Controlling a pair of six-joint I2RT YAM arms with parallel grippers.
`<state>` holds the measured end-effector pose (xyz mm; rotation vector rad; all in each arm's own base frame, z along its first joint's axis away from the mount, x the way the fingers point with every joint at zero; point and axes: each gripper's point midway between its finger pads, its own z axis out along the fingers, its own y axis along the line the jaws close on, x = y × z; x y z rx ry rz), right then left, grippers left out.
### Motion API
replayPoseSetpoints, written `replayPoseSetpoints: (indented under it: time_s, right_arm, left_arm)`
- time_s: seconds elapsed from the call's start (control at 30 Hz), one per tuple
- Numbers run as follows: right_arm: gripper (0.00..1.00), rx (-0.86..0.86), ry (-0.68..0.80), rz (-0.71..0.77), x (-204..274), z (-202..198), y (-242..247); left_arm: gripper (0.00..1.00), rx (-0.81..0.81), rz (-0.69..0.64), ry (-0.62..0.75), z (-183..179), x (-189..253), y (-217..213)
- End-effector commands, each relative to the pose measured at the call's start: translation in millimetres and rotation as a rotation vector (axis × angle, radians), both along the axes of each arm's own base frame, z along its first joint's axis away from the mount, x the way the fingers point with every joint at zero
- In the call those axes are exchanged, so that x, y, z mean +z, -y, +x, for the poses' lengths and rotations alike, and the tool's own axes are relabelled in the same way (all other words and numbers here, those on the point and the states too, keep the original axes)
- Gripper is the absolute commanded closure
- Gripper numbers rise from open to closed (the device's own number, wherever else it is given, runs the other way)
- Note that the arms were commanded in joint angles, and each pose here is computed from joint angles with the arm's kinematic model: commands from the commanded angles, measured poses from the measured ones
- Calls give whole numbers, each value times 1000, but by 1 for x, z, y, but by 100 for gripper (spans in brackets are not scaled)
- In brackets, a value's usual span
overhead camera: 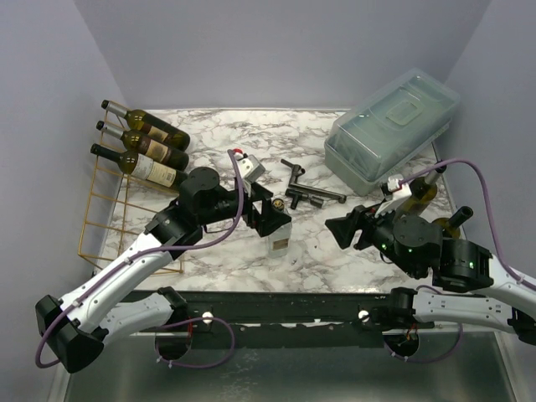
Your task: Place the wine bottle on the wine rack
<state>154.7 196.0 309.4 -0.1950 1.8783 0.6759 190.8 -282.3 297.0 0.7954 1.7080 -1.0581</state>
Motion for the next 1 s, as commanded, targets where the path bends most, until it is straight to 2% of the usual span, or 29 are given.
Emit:
replayPoseSetpoints:
  time_s: [0.0,0.1,0.23,0.33,0.77,0.97]
  right_arm:
    - [33,-43,-24,-3,-4,2,7]
    - [32,-39,-29,0,-6,1,6]
    - [30,-46,-34,-1,-9,2,5]
    - [30,-49,-36,-1,-11,3,3]
    - [29,-55,-47,3,-17,3,1]
    - [28,-61,-51,11,-19,3,4]
  left_arm:
    - [2,-41,20,9,-5,-16,14]
    - [9,-20,57,-9,-6,-30,15]
    - [23,89,117,-11,7,-44,3]
    - [28,147,118,-7,13,-44,-4]
    - [28,196,141,-64,25,-59,2]
    - [36,233,118,-63,31,-53,2]
